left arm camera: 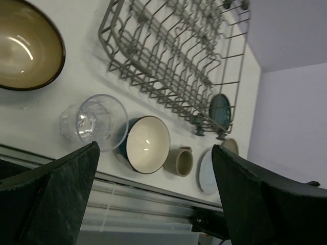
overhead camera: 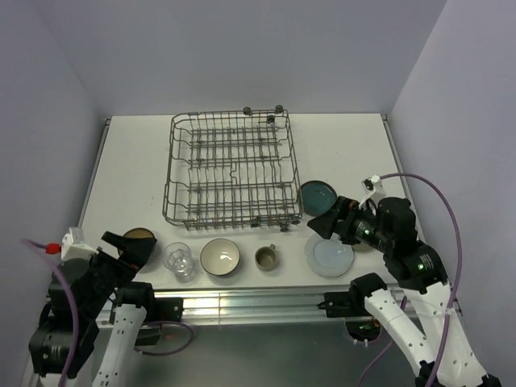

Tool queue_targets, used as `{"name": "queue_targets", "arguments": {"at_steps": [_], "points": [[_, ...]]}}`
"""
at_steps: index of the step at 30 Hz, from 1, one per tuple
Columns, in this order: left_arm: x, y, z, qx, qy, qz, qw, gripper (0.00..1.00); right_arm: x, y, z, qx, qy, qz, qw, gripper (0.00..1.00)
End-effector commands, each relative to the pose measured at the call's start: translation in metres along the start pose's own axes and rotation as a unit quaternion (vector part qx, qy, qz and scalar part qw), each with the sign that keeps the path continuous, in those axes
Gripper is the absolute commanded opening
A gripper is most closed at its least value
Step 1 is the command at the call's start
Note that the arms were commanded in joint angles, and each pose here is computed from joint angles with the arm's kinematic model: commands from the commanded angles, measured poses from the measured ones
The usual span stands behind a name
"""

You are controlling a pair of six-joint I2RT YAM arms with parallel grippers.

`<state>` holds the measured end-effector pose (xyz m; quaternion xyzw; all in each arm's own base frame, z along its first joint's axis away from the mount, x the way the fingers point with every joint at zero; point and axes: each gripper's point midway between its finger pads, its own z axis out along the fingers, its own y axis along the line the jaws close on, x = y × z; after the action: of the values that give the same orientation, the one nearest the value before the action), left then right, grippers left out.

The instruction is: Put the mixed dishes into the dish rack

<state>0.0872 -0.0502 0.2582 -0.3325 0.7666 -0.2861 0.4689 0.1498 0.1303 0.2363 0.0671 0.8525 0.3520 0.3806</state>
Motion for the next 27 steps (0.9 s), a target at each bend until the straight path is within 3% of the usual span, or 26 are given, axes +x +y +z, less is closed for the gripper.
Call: {"name": "queue_targets", "arguments": {"at_steps": [1, 5, 6, 7, 9, 11, 12, 14, 27], "points": [[0.001, 0.002, 0.02, -0.024, 0.024, 0.016, 0.999, 0.98, -0.008, 0.025, 0.001, -0.053, 0.004, -0.031, 0.998, 1.0], [0.0, 0.003, 0.028, -0.033, 0.02, -0.013, 0.999, 0.99, -0.017, 0.057, -0.005, -0.099, -0.013, -0.039, 0.994, 1.0], [-0.002, -0.003, 0.03, -0.02, 0.019, -0.009, 1.0, 0.99, -0.009, 0.063, 0.0, -0.102, 0.01, -0.046, 0.994, 1.0], [0.002, -0.005, 0.035, -0.016, 0.033, -0.007, 0.999, 0.99, -0.011, 0.061, 0.006, -0.081, 0.005, -0.041, 0.996, 1.0], [0.003, -0.008, 0.041, -0.014, 0.045, 0.003, 0.999, 0.99, 0.013, 0.073, 0.02, -0.077, 0.056, -0.062, 0.994, 1.0], [0.002, -0.008, 0.048, -0.027, 0.056, 0.005, 0.998, 0.99, 0.021, 0.078, 0.042, -0.038, 0.055, -0.072, 0.995, 1.0], [0.001, -0.007, 0.05, -0.032, 0.057, 0.011, 0.998, 0.99, 0.044, 0.093, 0.041, -0.05, 0.083, -0.1, 0.99, 1.0], [-0.004, -0.01, 0.053, -0.037, 0.055, 0.021, 0.998, 0.99, 0.052, 0.098, 0.059, -0.001, 0.077, -0.115, 0.99, 1.0], [-0.005, -0.016, 0.067, -0.025, 0.068, 0.043, 0.996, 0.94, 0.129, 0.107, 0.119, 0.076, 0.106, -0.15, 0.98, 0.99]]}}
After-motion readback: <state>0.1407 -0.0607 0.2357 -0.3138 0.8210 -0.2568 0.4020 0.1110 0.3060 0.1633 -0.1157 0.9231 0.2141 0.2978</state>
